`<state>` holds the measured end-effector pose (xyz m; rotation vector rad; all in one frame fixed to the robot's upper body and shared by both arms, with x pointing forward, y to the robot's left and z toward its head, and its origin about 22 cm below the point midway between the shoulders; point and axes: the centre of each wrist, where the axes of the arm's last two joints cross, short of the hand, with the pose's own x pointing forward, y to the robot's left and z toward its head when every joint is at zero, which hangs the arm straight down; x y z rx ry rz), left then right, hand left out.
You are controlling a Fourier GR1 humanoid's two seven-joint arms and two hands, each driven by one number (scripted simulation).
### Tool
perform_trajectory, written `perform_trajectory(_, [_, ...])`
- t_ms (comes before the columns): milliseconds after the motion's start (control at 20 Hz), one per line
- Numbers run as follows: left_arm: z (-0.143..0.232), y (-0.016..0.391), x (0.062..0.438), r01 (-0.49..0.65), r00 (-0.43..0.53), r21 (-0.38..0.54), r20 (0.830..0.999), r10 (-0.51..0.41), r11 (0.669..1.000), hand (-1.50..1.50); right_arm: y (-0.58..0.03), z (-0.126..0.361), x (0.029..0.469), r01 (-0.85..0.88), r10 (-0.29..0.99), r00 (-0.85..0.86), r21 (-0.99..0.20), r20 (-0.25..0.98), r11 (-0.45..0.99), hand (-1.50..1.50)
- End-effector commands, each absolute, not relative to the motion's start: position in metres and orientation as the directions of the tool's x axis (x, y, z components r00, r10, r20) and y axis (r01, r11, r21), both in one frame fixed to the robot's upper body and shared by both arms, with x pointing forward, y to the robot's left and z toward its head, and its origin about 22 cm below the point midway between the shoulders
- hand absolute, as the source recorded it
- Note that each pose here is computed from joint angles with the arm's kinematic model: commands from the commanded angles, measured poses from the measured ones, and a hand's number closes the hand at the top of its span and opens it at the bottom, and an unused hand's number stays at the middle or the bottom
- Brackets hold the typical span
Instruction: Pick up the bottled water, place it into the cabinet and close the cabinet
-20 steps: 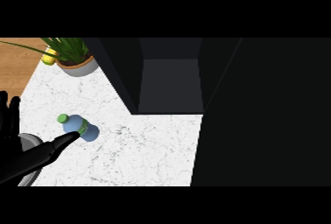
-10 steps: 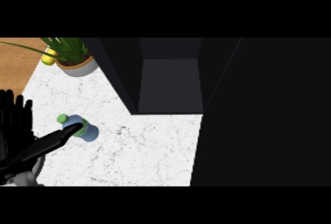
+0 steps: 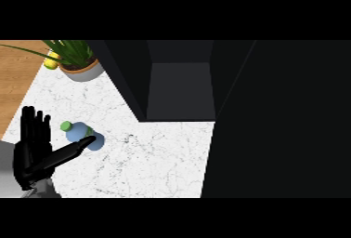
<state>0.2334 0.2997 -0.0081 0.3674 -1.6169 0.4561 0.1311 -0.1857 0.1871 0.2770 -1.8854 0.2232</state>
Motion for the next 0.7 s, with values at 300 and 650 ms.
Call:
perform_trajectory(300, [-0.072, 0.309, 0.231, -0.529, -0.072, -0.084, 0.996, 0.055, 0.845, -1.5, -0.191, 0.212, 0.096, -0.286, -0.098, -0.384, -0.017, 0.918, 0.958, -1.5])
perform_trajectory(650, [-0.1, 0.327, 0.225, -0.537, -0.066, -0.079, 0.996, 0.052, 0.84, -1.5, -0.192, 0.218, 0.095, -0.287, -0.1, -0.392, -0.018, 0.915, 0.958, -1.5])
